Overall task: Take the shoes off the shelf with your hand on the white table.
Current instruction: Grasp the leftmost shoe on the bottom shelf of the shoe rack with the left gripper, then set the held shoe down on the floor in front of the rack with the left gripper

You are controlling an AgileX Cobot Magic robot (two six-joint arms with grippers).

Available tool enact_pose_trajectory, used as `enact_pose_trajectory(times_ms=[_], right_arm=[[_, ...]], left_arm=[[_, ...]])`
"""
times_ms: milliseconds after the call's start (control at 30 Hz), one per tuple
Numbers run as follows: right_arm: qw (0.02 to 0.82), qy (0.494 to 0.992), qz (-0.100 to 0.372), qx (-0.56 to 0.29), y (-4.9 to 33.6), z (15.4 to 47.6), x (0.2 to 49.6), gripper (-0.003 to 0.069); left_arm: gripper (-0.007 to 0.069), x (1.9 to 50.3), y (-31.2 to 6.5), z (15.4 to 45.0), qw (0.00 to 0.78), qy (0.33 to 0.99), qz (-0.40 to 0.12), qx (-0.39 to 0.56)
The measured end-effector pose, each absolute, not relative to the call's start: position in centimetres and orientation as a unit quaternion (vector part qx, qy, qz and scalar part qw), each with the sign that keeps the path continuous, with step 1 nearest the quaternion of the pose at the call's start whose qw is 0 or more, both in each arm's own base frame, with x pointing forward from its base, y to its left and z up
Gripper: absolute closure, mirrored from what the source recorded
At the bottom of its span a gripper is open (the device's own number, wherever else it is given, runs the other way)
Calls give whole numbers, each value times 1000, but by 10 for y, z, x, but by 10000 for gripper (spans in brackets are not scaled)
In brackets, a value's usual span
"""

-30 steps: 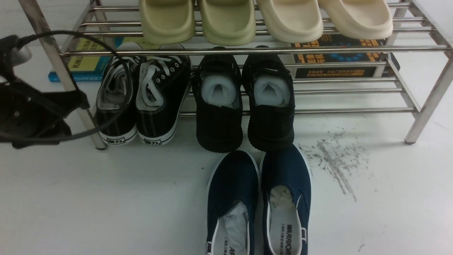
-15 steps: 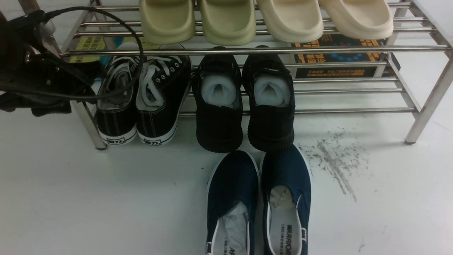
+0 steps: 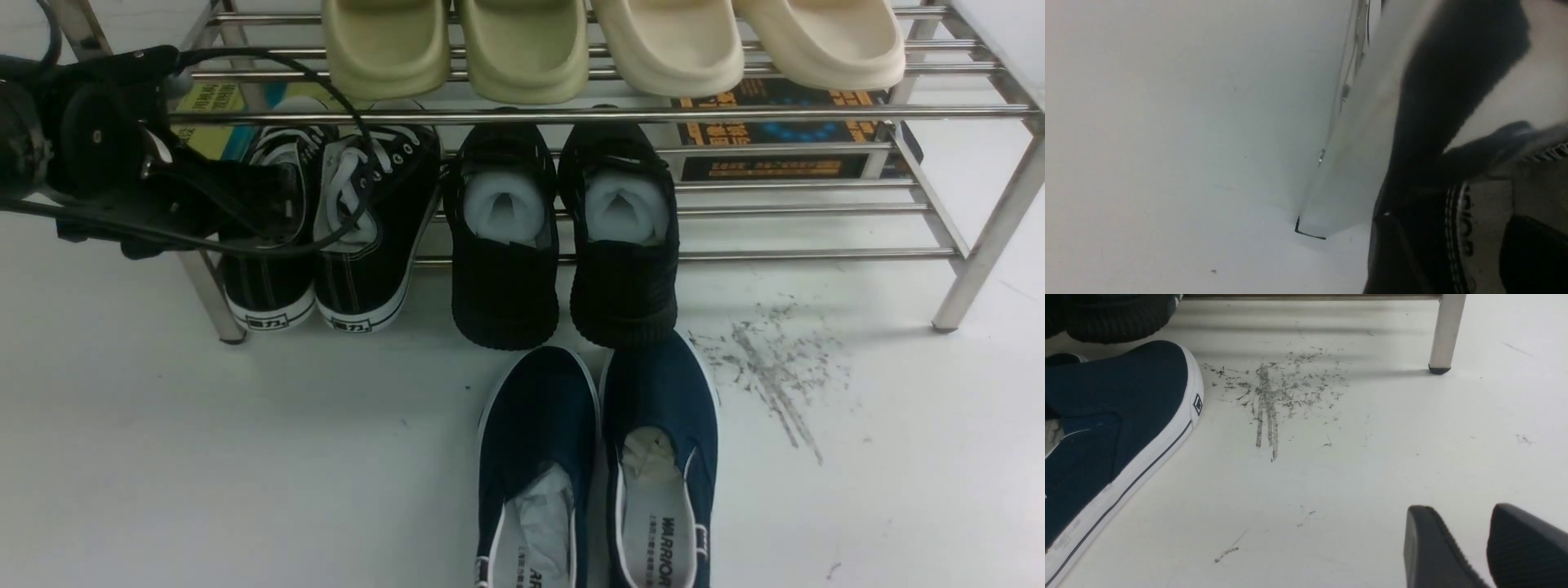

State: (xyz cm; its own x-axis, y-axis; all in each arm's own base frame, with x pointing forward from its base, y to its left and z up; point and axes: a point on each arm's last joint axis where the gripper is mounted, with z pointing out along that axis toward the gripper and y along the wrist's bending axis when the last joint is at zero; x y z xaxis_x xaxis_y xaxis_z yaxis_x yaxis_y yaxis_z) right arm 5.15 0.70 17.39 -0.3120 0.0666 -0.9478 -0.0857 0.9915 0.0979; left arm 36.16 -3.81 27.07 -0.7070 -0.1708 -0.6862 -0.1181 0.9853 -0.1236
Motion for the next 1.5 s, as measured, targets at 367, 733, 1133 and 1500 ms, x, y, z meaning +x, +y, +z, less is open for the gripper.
enact_pose_trajectory(times_ms=[367,733,1133,1500], right_arm=[[586,807,65,-6,7,174,51,421],[586,807,65,-6,7,174,51,421],[586,807,65,-6,7,174,51,421],[587,807,65,-6,7,174,51,421]], left_arm=[[267,369,-41,252,350,930,-45,-100],[611,363,-40,248,317,941,-37,-110],[615,320,-32,288,266,955,-21,-134],[614,248,-22,356,291,945,-26,-148]])
